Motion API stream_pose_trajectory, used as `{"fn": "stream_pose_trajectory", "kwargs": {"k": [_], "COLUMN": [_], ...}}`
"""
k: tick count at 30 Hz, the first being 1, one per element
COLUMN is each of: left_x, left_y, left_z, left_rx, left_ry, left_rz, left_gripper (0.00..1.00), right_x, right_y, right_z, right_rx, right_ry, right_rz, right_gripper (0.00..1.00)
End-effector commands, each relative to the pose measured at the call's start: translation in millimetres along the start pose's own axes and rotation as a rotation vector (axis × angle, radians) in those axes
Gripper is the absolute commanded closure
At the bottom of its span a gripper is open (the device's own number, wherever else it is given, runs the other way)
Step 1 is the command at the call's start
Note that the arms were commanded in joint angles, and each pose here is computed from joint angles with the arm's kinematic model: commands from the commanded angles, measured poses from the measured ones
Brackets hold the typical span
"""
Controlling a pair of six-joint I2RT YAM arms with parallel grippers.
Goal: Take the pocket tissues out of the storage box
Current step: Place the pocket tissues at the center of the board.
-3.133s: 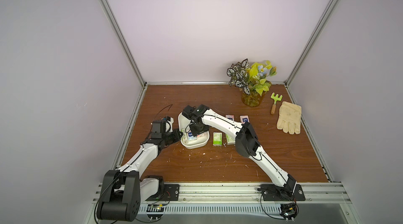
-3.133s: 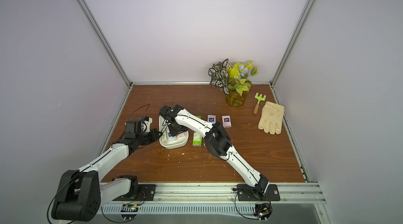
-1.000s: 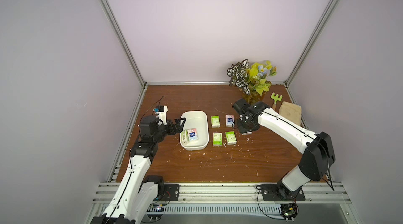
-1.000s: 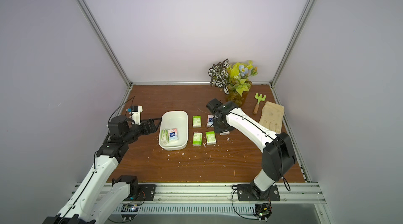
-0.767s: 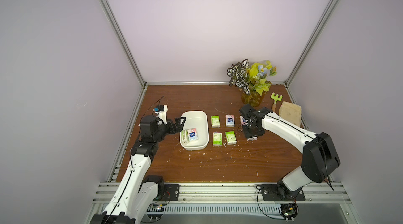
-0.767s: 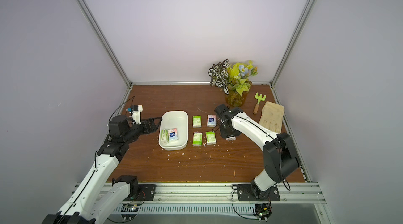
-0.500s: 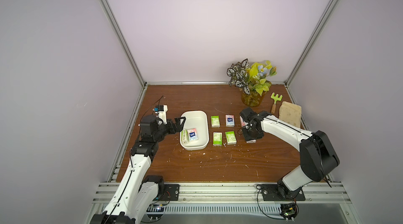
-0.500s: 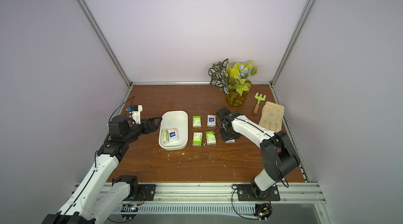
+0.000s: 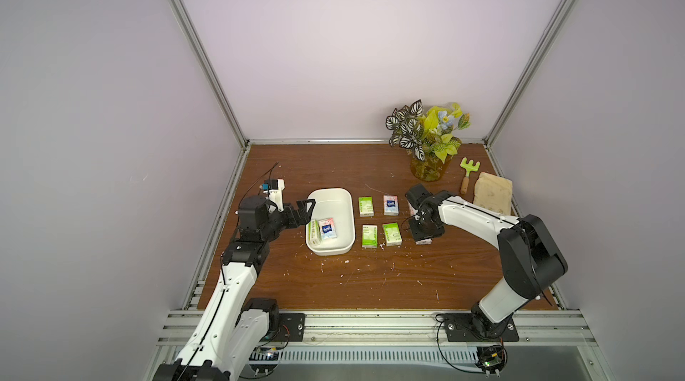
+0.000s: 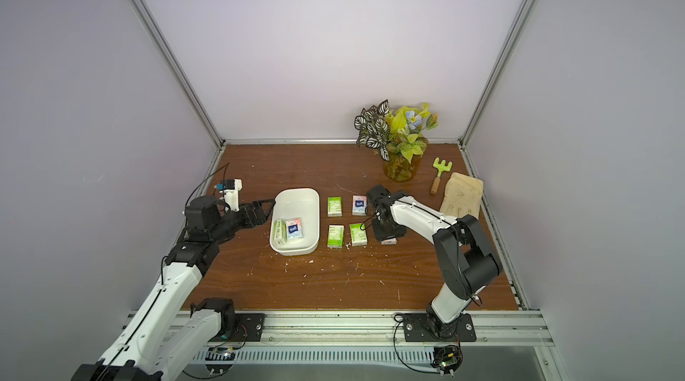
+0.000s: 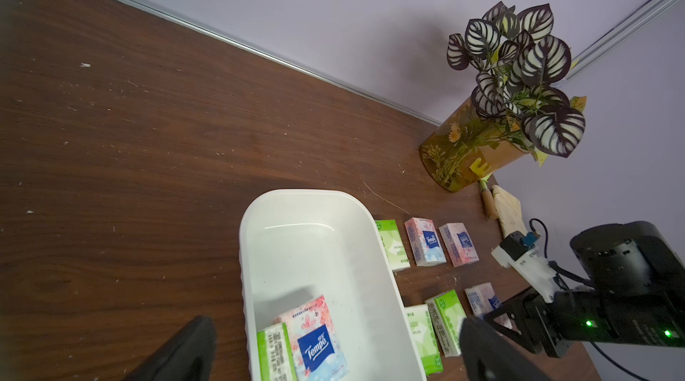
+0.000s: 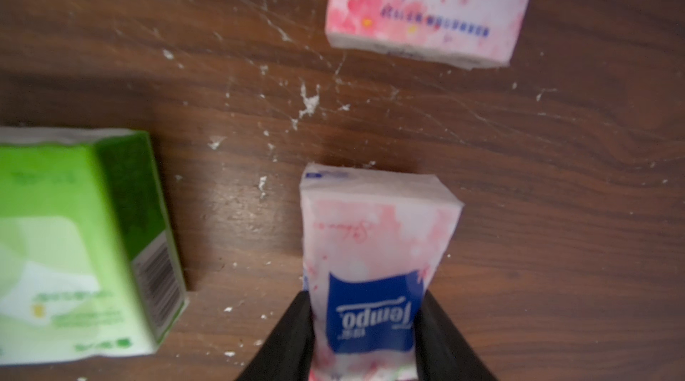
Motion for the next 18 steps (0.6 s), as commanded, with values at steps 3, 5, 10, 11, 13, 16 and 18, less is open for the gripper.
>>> {"fn": "stream_pose_trajectory", "kwargs": {"k": [3,5,10,11,13,16,18], "left_x": [1.4,1.3,1.1,1.2,1.6,2.3,2.4], "left_y": [2.0,1.8,2.0,2.2,2.2,2.1,2.2], "left_z": [0.9,1.7,0.9,0.9,1.0,3.5,6.2], "left_rx": [0.009,0.011,0.013,0.013,0.015,0.022,0.029], "left_ry": [0.009,0.006,0.011,0.012,0.016,0.029,0.041], "left_rz": [0.013,0.012,0.015,0.016,0.017,0.016,0.021], "left_gripper": [0.01,0.01,0.02,0.01,0.01,0.01,0.01], "right_x": [-4.4,-2.5,-2.6,-4.4,-12.8,-34.1,-51.5], "right_y": [-3.4,-3.1,-3.0,-3.3,-3.9,-4.8,-3.6], "right_z": [-4.7,-4.5,-3.5,-2.3,1.3,9.6,15.7], "right_rx": [0.020,0.015,0.010,0.010,0.008,0.007,0.007], "right_ry": [0.006,0.005,0.005,-0.001,-0.016,-0.054,-0.083], "right_rz": [0.014,0.012,0.005,0.004,0.003,0.010,0.032], "right_gripper": [0.53,0.51,0.44,0.42,0.38,0.34,0.30]}}
Point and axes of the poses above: each gripper's point midway between its finger pads, its own x axis out along the fingers, its own y axis along the line the jaws close on, z = x × y, the point moved 7 cm from there along -x, back along the fingers, and after that the axes turned 13 degrees about x, right-handed, at the moved point
